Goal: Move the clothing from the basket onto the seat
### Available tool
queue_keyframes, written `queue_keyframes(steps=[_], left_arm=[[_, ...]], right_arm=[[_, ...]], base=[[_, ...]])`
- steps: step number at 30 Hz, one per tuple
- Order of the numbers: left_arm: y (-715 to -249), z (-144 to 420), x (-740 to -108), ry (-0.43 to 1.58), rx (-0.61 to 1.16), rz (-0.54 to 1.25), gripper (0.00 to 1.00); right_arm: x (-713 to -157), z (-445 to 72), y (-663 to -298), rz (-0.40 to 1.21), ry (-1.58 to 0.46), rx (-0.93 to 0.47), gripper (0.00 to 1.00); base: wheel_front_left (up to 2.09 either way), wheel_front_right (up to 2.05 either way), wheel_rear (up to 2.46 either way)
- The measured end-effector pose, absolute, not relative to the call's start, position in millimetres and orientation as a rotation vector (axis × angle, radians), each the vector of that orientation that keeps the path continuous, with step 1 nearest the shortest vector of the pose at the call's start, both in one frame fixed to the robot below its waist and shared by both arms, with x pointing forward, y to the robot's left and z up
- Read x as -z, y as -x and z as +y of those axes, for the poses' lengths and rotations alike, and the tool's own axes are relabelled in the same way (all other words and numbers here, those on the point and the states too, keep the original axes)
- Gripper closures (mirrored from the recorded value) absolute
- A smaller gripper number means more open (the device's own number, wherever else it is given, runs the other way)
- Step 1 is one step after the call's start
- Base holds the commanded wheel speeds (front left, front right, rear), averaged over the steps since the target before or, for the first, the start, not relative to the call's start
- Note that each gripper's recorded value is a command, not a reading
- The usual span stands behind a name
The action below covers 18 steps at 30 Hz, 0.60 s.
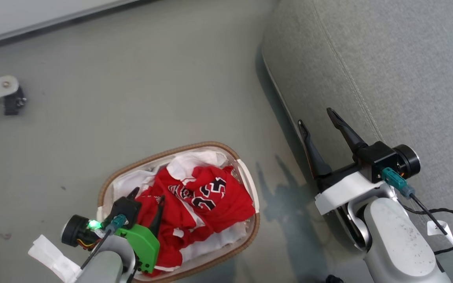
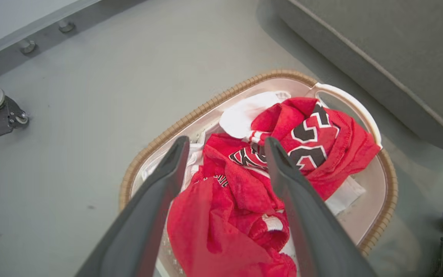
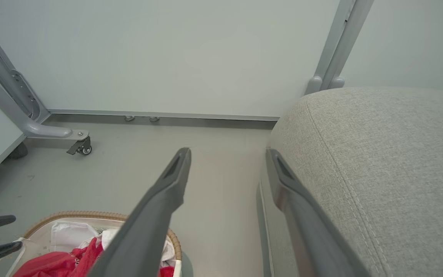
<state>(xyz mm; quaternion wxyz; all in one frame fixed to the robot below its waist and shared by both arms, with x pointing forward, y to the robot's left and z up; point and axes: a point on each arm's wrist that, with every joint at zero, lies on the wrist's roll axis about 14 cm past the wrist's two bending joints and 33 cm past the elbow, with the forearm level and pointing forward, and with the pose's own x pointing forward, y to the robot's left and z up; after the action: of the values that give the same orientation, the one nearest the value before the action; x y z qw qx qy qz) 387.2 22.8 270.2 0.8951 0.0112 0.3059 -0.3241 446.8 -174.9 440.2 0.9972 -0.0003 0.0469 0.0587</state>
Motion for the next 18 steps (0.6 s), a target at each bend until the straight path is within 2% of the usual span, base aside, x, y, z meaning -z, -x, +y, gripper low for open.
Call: queue_keyframes(steps=[18], left_arm=[[-364.9, 22.8, -163.0, -0.299, 0.902, 0.943, 0.0]], right_arm=[[-401.4, -189.7, -451.5, 0.184, -0.004, -0.085, 0.0]], base=[[0.0, 0.0, 0.0]])
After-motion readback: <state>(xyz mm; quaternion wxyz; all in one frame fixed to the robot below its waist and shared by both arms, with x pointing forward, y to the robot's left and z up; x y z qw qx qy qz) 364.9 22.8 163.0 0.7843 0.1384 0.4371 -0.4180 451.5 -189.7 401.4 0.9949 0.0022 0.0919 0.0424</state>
